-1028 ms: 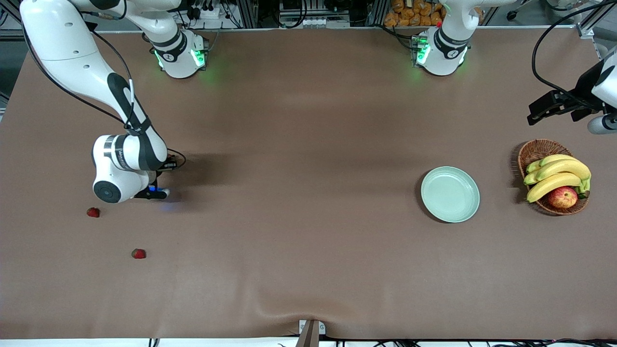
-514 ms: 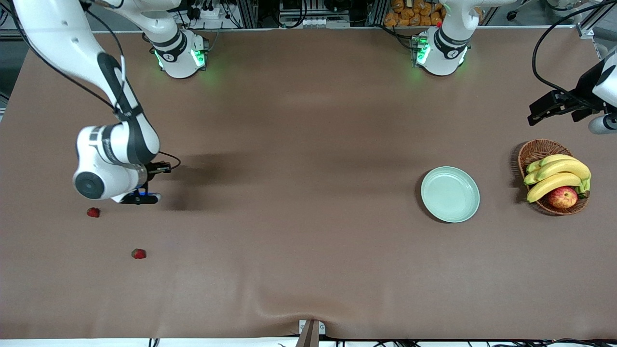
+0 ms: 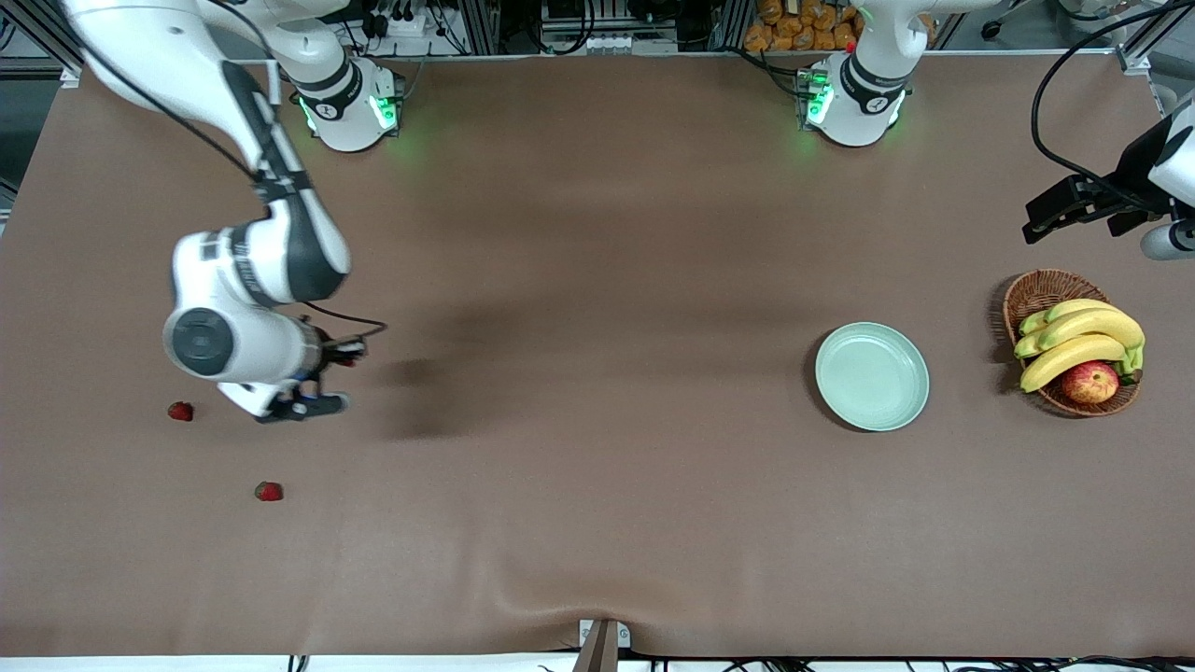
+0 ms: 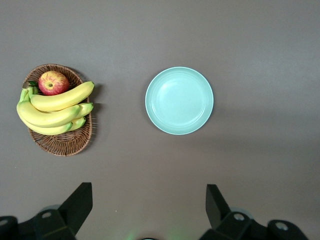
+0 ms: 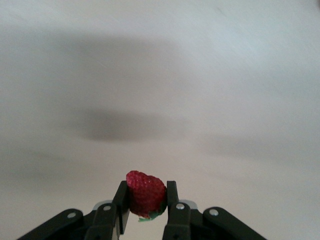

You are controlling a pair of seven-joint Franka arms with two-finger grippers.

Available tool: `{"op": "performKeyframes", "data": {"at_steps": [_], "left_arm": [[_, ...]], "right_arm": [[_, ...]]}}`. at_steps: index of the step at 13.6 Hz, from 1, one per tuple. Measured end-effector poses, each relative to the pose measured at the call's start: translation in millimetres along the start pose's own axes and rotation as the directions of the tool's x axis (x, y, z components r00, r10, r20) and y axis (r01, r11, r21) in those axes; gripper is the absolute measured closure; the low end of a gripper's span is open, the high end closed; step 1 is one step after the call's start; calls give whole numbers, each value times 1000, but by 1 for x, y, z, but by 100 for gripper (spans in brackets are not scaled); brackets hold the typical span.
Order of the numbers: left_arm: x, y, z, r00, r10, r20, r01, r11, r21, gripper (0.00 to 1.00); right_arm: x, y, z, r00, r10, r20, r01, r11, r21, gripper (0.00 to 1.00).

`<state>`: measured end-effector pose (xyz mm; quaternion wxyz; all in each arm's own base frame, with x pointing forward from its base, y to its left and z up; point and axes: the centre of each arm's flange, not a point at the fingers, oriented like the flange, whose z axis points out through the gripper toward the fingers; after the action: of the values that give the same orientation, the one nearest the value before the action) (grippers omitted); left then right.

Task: Collect all strawberries into plate
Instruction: 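Carry the strawberry to mid-table with the right gripper while the left gripper approaches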

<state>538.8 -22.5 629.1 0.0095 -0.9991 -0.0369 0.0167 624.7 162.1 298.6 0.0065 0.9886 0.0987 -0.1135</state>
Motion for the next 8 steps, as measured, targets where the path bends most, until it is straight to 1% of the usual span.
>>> {"op": "performKeyframes", "data": {"at_steps": [1,3,4,6,8], "left_arm": [[0,0,1,1000,0,2,0,1000,0,0],[0,1,8,1000,2,17,-2,1000,2,0],[1,2,12,1000,3,26,-4,1000,3,0],[1,3,20,999,6,41,-6,1000,5,0],[0,6,26,998,10,54,-11,1000,7,0]], "right_arm": [[13,-20,2,1000,-15,-15,15,1000,15,67],[38,-56,11,999,-21,-39,24,995,93,67],[48,-74,17,998,-23,-62,31,992,126,67],[59,-117,32,992,-39,-121,59,984,167,67],[59,-170,50,986,-30,-165,62,980,190,67]]}}
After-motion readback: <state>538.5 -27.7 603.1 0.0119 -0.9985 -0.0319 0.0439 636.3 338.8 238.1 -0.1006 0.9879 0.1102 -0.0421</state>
